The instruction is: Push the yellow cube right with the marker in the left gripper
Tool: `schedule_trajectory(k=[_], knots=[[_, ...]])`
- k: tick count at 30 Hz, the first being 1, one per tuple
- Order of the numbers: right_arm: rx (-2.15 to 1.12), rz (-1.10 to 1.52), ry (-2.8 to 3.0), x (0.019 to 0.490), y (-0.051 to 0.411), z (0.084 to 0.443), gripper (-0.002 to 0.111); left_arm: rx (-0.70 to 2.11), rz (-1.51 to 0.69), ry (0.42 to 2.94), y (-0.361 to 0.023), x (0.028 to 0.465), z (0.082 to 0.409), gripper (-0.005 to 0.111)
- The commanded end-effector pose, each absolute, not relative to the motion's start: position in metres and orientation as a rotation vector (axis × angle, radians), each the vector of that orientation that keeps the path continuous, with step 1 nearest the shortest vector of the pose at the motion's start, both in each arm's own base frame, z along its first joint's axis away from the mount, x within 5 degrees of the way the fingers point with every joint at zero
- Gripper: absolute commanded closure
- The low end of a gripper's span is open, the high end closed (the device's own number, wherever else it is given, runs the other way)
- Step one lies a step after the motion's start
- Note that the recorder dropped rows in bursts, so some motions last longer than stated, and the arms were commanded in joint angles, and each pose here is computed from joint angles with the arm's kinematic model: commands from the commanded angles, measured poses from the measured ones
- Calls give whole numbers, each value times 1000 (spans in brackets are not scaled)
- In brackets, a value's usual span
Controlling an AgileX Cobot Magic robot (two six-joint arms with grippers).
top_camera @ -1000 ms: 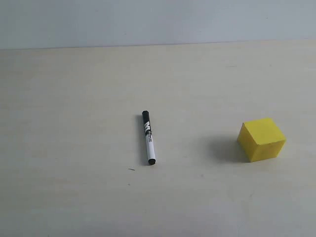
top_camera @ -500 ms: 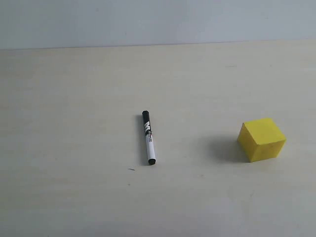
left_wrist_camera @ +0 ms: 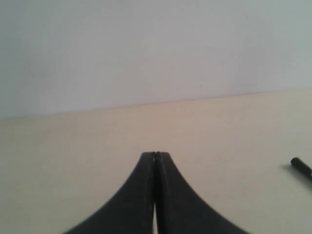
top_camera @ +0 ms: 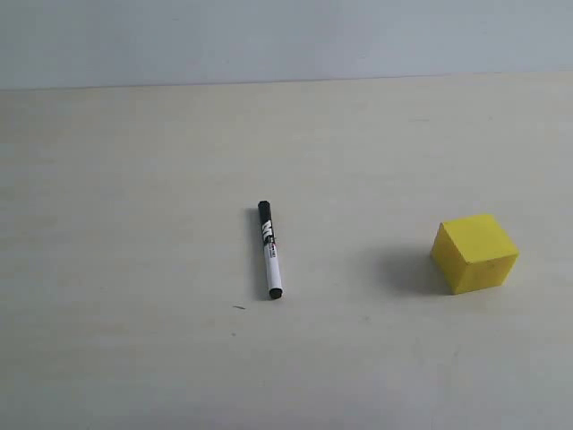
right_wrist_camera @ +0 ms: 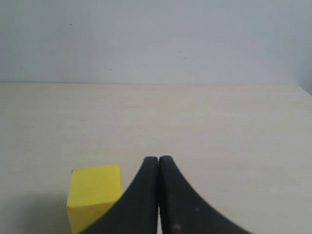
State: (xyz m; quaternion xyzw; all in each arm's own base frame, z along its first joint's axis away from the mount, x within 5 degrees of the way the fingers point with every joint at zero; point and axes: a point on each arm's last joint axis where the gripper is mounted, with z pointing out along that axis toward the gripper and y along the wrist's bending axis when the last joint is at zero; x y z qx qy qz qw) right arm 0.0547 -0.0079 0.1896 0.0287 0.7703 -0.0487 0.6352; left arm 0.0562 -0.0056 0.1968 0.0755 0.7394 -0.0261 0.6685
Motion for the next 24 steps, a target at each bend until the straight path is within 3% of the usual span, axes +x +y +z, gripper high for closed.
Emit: schedule_trajectory(k=[1,24], knots=[[63,-105,1746,55,-7,189,108,76,-73,1846,-1,53,180,107],[63,-105,1746,55,-7,189,108,79,-70,1845,-1,53,181,107]])
